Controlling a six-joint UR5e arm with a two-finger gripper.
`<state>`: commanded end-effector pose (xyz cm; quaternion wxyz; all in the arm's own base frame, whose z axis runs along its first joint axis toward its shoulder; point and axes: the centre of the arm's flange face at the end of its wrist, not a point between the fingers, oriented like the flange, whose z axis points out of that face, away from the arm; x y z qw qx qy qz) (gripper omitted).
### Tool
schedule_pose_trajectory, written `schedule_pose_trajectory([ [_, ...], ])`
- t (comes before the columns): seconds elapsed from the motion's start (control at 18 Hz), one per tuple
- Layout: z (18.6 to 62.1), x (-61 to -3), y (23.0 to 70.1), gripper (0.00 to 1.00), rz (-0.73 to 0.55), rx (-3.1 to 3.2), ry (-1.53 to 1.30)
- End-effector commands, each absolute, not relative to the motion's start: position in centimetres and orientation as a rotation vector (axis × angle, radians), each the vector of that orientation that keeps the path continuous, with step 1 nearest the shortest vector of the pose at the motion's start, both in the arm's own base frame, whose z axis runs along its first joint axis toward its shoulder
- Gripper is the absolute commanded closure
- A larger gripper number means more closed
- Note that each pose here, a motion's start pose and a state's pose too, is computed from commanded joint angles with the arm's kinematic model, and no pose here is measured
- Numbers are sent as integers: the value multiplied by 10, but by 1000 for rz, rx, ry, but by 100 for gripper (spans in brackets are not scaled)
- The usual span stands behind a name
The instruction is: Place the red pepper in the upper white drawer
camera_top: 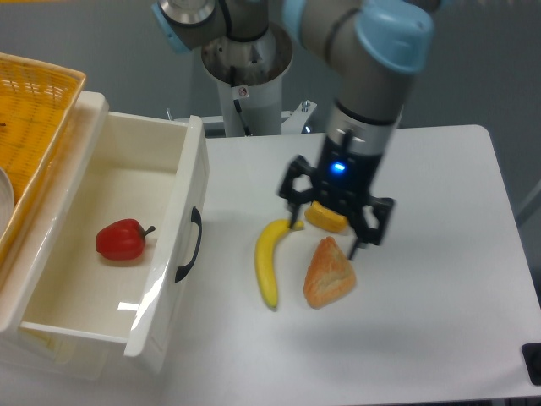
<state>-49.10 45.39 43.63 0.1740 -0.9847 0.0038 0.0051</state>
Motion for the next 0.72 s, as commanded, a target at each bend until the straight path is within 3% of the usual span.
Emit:
schedule_pose_trajectory([
  [0.5,322,-533,441,0,36,-3057,145],
  [0.72,301,-559,415,0,-1,-3066,237],
])
